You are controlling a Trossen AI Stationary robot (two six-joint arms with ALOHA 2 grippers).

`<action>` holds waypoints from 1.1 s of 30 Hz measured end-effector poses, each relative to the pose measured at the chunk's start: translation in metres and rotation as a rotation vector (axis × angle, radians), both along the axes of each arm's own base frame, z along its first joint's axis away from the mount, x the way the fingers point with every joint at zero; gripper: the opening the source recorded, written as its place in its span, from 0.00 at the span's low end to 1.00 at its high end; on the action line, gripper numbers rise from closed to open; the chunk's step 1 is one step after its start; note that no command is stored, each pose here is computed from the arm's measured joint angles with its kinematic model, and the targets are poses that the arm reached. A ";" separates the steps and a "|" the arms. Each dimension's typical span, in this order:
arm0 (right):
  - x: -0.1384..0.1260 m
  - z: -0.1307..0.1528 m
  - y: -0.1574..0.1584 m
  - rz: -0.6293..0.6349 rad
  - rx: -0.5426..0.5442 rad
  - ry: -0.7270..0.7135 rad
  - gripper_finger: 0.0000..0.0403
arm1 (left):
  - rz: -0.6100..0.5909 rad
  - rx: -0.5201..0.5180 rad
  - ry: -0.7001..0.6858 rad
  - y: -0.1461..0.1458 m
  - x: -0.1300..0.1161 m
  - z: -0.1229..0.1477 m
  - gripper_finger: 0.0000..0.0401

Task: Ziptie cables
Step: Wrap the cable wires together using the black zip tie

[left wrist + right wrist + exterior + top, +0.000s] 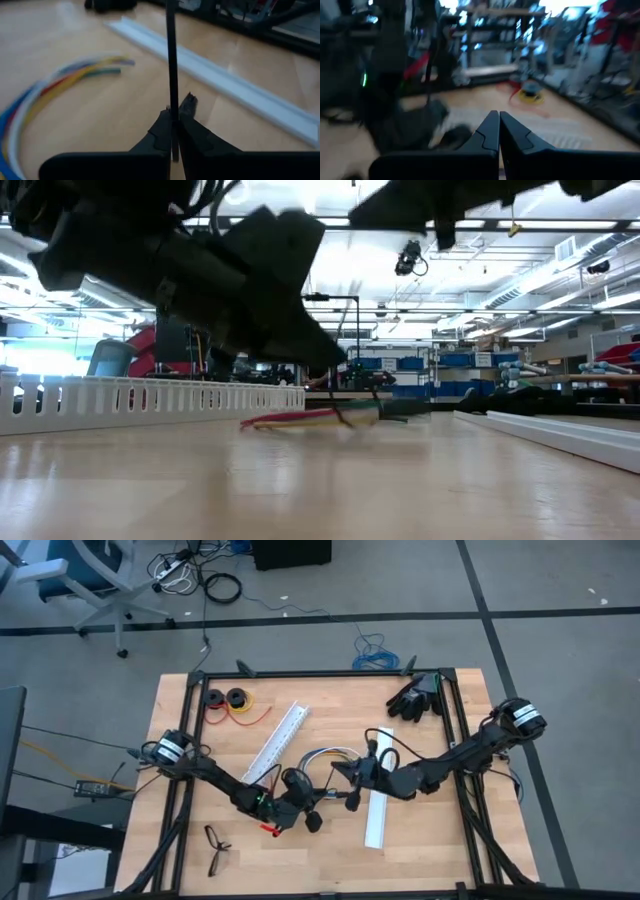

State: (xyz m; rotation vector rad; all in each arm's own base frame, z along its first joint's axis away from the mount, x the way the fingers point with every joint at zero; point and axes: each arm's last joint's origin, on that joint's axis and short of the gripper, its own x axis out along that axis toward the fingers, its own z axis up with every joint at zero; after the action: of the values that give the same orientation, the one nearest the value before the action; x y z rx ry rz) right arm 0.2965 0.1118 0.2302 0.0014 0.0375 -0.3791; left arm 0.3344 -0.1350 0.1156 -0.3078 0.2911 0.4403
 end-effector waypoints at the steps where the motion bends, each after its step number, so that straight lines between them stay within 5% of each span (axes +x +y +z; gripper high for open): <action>1: -0.002 0.002 0.002 -0.017 -0.021 -0.002 0.00 | 0.002 -0.004 0.003 0.000 0.000 -0.003 0.06; 8: -0.010 0.008 0.009 0.040 0.028 0.001 0.00 | 0.003 -0.028 -0.011 -0.001 0.002 -0.009 0.06; 19: -0.025 -0.029 0.014 0.176 0.236 0.349 0.00 | 0.018 -0.004 0.015 0.000 0.000 -0.011 0.06; 24: -0.025 -0.040 0.009 0.236 0.248 0.469 0.01 | 0.018 -0.004 0.015 0.000 0.000 -0.011 0.06; 33: -0.010 -0.072 -0.005 0.224 0.179 0.602 0.21 | 0.014 -0.006 0.016 0.000 0.000 -0.011 0.06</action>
State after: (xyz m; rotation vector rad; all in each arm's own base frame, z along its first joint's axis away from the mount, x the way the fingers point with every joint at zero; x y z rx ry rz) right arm 0.2869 0.1073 0.1581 0.0599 0.6613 -0.1396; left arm 0.3348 -0.1348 0.1045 -0.3121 0.3061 0.4563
